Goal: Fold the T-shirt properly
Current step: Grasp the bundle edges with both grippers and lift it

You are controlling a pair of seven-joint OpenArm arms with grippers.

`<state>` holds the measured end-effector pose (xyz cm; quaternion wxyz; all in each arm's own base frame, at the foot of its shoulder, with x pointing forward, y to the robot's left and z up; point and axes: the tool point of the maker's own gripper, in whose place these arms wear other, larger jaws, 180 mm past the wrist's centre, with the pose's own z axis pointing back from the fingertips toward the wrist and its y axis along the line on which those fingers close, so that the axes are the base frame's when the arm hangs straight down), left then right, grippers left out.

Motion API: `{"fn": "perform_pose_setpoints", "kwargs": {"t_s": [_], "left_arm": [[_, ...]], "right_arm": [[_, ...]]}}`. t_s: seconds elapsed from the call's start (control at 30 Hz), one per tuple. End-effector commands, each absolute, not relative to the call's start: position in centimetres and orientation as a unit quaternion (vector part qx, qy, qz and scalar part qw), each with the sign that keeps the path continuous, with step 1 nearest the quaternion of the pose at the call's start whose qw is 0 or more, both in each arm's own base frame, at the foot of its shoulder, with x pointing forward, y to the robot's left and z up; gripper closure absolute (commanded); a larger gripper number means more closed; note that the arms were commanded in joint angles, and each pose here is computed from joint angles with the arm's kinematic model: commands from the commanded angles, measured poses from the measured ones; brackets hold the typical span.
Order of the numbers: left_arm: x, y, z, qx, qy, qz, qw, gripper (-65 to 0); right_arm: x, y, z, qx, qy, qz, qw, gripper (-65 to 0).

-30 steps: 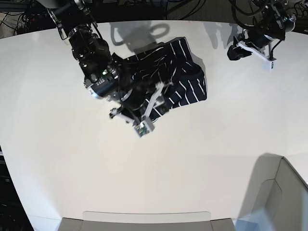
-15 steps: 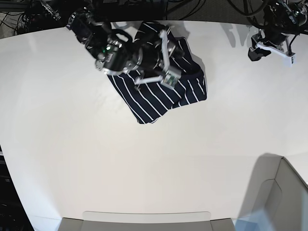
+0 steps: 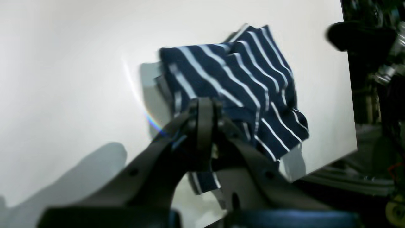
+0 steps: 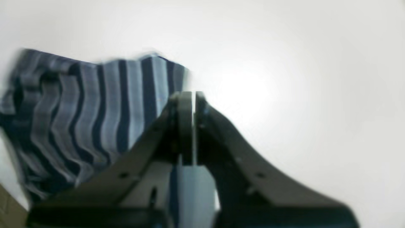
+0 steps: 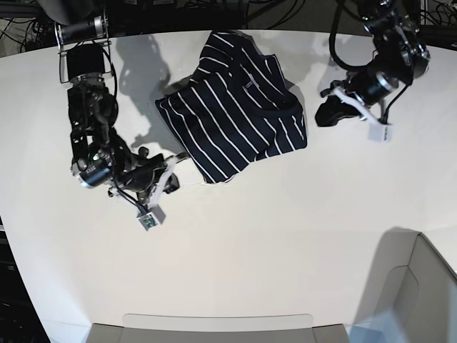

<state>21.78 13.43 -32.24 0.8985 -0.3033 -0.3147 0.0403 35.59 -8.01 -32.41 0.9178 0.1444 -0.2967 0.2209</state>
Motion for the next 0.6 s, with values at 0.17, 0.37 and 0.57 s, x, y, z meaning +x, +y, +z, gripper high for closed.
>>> {"fn": "perform_pose_setpoints", "kwargs": {"t_s": [0.17, 0.37, 0.57], "left_arm": [[19.3, 5.3, -32.6, -0.361, -0.239, -0.131, 0.892, 0.0], [18.0, 2.9, -36.5, -0.3, -0.182, -0.225, 0.909, 0.0], [19.1, 4.3, -40.1, -0.24, -0.123, -0.142, 0.952, 0.0]], "right_arm": [[35.5, -11.6, -34.3, 0.114, -0.267, 0.216, 0.932, 0.0], [32.1, -11.2, -37.4, 0.105, -0.213, 0.256, 0.937, 0.0], [27.2, -8.7, -39.6, 0.116, -0.167, 0.319, 0.926, 0.0]]}}
